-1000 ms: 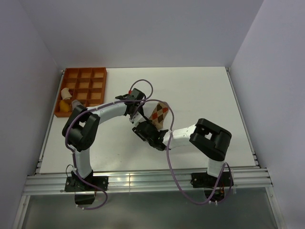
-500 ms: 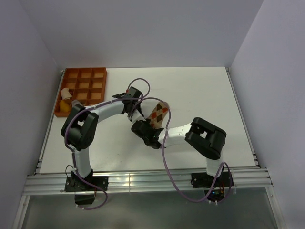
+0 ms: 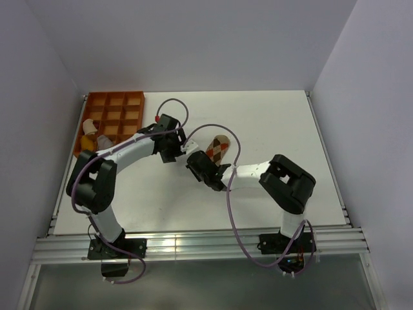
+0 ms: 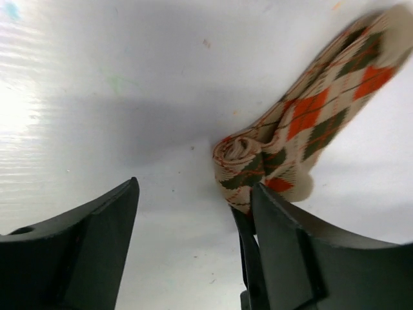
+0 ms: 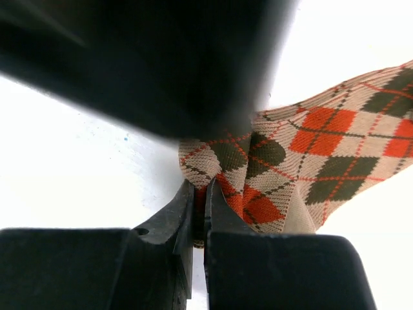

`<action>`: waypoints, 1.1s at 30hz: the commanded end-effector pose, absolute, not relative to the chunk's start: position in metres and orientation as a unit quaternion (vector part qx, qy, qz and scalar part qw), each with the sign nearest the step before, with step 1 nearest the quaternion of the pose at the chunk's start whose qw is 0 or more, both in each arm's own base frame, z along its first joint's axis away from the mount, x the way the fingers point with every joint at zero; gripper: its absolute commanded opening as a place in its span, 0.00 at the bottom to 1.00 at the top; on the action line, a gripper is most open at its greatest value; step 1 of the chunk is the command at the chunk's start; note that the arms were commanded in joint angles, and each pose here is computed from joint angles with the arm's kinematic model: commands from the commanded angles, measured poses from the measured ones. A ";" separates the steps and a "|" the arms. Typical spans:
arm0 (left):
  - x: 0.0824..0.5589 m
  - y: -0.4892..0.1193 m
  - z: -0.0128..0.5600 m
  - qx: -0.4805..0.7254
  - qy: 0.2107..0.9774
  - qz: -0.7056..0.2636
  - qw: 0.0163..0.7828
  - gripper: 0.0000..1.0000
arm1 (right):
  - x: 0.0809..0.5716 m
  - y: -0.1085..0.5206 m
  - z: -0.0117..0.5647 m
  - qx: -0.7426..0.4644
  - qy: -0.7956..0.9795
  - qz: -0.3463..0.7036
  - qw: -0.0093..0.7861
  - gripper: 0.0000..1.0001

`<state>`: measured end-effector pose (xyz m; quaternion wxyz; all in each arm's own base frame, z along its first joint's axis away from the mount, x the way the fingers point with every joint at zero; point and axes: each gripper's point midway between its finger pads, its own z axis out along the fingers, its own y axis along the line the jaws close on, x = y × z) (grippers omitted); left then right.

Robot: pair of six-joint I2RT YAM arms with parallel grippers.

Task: Roll the socks
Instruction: Roll the sock at the center of the board.

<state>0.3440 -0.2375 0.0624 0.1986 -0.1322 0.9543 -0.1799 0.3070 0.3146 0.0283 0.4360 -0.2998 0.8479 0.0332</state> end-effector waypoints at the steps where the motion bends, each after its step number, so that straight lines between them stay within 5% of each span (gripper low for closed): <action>1: 0.361 -0.224 0.107 -0.173 0.923 -0.213 0.268 0.78 | 0.287 0.301 0.012 -0.312 0.875 0.073 0.363 0.00; 10: 0.349 -0.193 0.123 -0.222 0.869 -0.269 0.350 0.79 | 0.284 0.322 0.029 -0.273 0.883 0.253 0.286 0.00; 33: 0.325 -0.246 0.073 -0.192 0.860 -0.347 0.320 0.77 | 0.287 0.320 0.021 -0.109 0.858 0.488 0.115 0.00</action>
